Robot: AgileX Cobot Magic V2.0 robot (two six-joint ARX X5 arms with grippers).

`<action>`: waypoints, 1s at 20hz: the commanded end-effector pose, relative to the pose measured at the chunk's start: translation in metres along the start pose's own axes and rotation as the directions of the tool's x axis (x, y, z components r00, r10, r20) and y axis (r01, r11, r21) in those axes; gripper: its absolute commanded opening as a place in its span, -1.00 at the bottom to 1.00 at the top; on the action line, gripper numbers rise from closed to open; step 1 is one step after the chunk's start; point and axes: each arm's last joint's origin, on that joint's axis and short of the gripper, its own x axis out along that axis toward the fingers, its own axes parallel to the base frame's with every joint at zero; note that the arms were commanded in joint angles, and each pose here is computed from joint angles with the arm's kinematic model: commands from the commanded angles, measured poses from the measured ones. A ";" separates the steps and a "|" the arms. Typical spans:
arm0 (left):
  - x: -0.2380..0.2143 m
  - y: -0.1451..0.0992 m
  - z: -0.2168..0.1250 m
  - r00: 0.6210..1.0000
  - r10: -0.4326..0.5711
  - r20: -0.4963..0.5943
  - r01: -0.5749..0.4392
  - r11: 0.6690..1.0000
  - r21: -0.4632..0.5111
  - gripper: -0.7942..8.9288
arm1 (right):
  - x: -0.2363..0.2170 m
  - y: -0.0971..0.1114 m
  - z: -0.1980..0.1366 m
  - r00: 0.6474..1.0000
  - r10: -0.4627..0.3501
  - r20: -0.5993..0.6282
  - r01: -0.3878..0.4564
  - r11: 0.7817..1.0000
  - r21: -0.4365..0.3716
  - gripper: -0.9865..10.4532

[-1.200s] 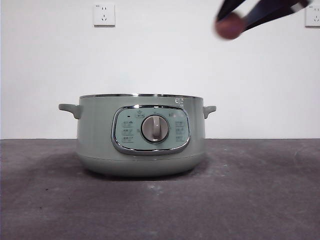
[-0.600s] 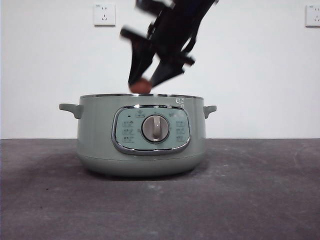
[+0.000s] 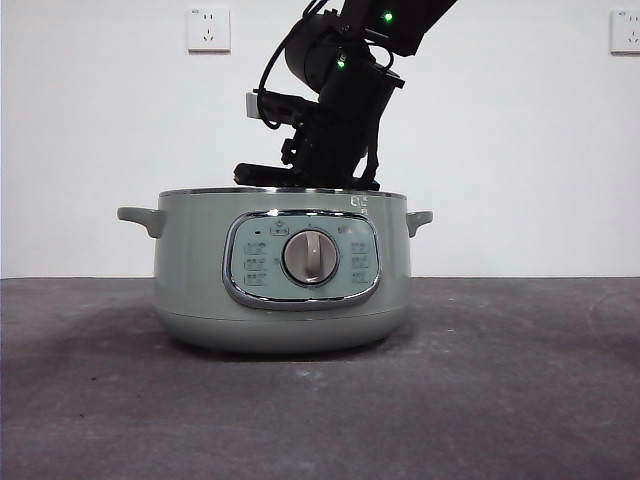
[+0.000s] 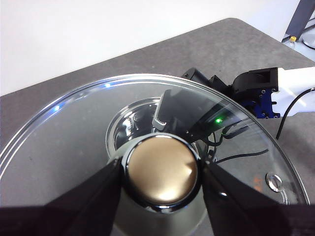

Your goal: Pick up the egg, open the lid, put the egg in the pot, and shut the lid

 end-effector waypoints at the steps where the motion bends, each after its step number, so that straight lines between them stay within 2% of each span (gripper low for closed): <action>1: -0.009 -0.002 0.005 0.997 -0.011 0.072 0.009 1.000 0.021 -0.85 | 0.009 0.001 -0.007 0.998 0.008 -0.063 -0.010 0.999 -0.032 -0.85; 4: -0.009 -0.002 0.005 0.997 -0.010 0.072 0.009 1.000 0.021 -0.85 | 0.009 0.002 -0.008 0.998 0.010 -0.067 -0.012 0.999 -0.033 -0.84; 5: -0.009 -0.001 0.005 0.997 -0.010 0.071 0.008 1.000 0.021 -0.85 | 0.009 0.001 -0.008 0.998 0.011 -0.066 -0.014 0.999 -0.032 -0.69; 7: -0.009 -0.001 0.005 0.998 -0.010 0.069 0.008 1.000 0.021 -0.85 | 0.008 0.001 -0.006 0.999 0.009 -0.049 -0.010 0.999 -0.031 -0.08; 8: -0.009 -0.001 0.005 0.997 -0.009 0.072 0.008 1.000 0.021 -0.85 | 0.004 0.001 -0.003 0.999 0.003 -0.033 -0.003 1.000 -0.027 0.01; 12: -0.008 -0.001 0.006 0.997 -0.009 0.076 0.007 1.000 0.022 -0.85 | -0.051 -0.003 0.019 0.993 -0.026 0.113 0.026 1.000 0.006 0.01; 14: -0.002 0.000 0.008 0.998 -0.009 0.061 0.008 1.000 0.020 -0.85 | -0.103 -0.009 0.025 0.980 -0.098 0.172 0.087 0.994 0.069 0.01; 17: 0.023 0.003 0.014 0.999 -0.014 0.032 0.014 1.000 0.016 -0.85 | -0.202 -0.017 0.020 0.937 -0.219 0.273 0.175 0.969 0.177 0.01; 20: 0.060 0.006 0.023 0.999 -0.050 0.006 0.050 0.999 0.015 -0.85 | -0.283 -0.016 0.005 0.869 -0.268 0.417 0.192 0.957 0.216 0.01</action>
